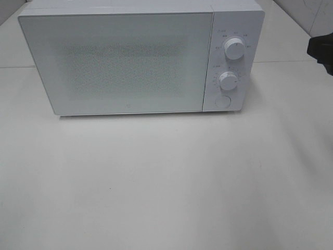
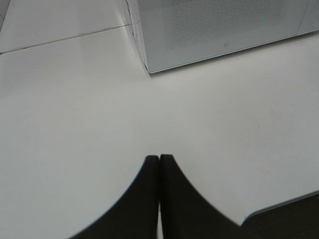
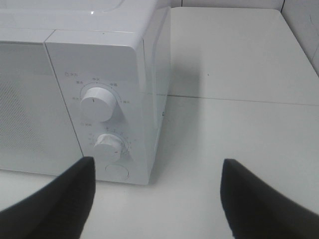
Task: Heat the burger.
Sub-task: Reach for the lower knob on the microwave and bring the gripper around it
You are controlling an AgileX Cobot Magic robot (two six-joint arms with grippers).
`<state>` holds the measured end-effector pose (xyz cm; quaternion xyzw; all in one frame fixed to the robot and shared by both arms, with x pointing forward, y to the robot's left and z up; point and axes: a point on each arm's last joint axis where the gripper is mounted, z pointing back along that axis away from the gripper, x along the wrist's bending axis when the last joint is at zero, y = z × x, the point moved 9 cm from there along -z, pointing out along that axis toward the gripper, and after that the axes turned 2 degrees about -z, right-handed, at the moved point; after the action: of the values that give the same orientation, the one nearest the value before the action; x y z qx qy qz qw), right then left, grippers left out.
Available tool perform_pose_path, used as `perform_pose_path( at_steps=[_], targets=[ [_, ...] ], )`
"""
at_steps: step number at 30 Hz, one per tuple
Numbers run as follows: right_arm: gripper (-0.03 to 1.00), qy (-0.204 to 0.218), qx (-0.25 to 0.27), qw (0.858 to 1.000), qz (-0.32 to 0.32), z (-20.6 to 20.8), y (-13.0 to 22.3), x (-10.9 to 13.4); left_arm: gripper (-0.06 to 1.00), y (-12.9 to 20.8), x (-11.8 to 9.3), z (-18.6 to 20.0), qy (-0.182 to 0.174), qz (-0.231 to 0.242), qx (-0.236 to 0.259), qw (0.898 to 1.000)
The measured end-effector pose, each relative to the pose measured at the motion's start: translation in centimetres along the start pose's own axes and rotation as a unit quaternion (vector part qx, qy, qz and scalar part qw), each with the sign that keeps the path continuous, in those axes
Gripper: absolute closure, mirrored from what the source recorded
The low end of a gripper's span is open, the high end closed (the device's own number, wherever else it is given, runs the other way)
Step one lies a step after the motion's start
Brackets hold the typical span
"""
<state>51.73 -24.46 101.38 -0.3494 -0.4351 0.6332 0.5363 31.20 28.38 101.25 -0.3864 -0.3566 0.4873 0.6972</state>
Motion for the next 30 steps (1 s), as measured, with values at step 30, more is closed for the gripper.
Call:
perform_pose_path(
  at_steps=[30],
  targets=[
    [0.3, -0.042, -0.038, 0.998, 0.012, -10.3, 4.2, 5.2, 0.94, 0.0, 0.0, 0.0, 0.0, 0.0, 0.0, 1.0]
  ],
)
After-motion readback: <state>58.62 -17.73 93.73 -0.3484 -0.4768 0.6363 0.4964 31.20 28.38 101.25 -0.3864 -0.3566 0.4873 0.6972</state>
